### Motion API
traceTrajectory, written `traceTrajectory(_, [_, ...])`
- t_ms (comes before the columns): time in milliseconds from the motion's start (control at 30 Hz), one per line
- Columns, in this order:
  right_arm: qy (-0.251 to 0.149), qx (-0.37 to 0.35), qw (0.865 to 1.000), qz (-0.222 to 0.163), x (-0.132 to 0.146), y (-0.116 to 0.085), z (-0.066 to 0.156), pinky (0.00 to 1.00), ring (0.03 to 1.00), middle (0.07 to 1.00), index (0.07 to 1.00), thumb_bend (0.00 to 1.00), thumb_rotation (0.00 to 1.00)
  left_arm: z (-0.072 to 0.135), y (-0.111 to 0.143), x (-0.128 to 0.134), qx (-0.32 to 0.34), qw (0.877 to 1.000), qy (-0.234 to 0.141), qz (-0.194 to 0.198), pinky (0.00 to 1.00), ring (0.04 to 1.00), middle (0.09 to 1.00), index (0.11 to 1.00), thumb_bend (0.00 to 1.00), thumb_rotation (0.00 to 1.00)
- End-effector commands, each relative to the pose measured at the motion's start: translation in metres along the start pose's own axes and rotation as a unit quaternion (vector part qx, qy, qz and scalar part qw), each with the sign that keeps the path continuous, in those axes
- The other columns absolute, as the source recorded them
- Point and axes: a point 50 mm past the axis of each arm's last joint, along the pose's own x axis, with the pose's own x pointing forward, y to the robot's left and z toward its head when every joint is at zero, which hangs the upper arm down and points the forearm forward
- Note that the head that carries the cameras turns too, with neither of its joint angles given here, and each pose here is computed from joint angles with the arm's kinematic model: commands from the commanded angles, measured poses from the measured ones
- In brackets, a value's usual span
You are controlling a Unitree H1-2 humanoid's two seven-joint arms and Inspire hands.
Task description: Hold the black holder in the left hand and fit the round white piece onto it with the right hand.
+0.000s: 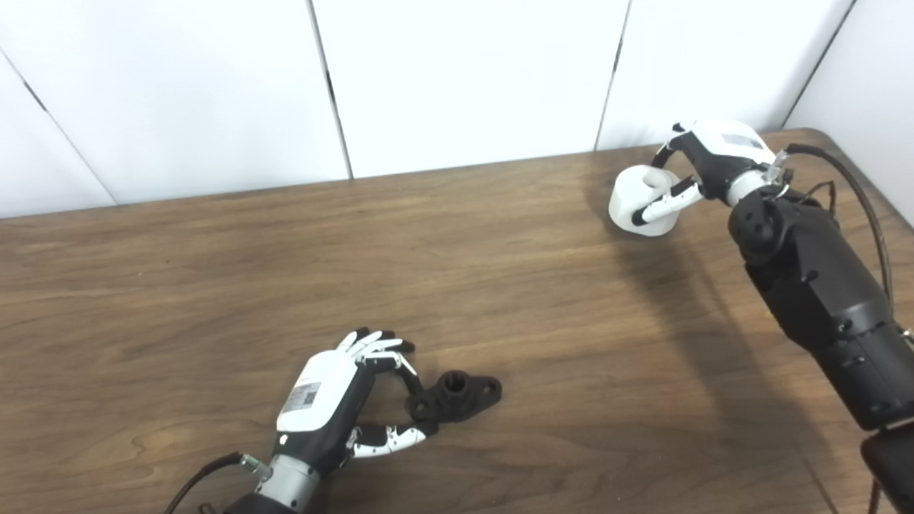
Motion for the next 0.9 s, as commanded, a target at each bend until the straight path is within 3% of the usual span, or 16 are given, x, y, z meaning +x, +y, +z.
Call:
traceTrajectory(0, [-0.009,-0.012,0.999,-0.052,0.0035,-0.0326,-0.0007,0.95,1.000,0.943,0.656,0.99,0.39,-0.0023,-0.0007,-0.0034,0.017,1.000,0.005,-0.016,0.97,0.885,0.807,0.484,0.52,0.06])
traceTrajectory(367, [-0.018,-0.014,0.998,-0.065,0.0058,-0.0318,-0.0009,0.93,0.996,0.912,0.619,0.91,0.37,-0.0023,-0.0009,-0.0017,0.016,1.000,0.005,-0.015,0.97,0.882,0.806,0.484,0.52,0.06])
traceTrajectory(567, [-0.022,-0.009,0.997,-0.072,0.0060,-0.0319,-0.0010,0.93,0.986,0.896,0.600,0.81,0.38,-0.0021,-0.0018,-0.0016,0.015,1.000,0.005,-0.017,0.97,0.888,0.809,0.484,0.52,0.06])
traceTrajectory(767, [-0.028,0.002,0.994,-0.102,0.0045,-0.0322,0.0013,0.90,0.950,0.864,0.562,0.74,0.30,-0.0025,-0.0022,-0.0017,0.015,1.000,0.006,-0.019,0.98,0.889,0.809,0.484,0.52,0.06])
traceTrajectory(800, [-0.029,0.005,0.994,-0.109,0.0043,-0.0322,0.0016,0.88,0.933,0.851,0.519,0.61,0.21,-0.0024,-0.0021,-0.0018,0.015,1.000,0.006,-0.020,0.98,0.890,0.810,0.484,0.52,0.06])
traceTrajectory(867, [-0.029,0.014,0.992,-0.122,0.0040,-0.0321,0.0024,0.87,0.925,0.844,0.497,0.55,0.17,-0.0020,-0.0020,-0.0020,0.016,1.000,0.007,-0.022,0.98,0.891,0.810,0.484,0.52,0.06])
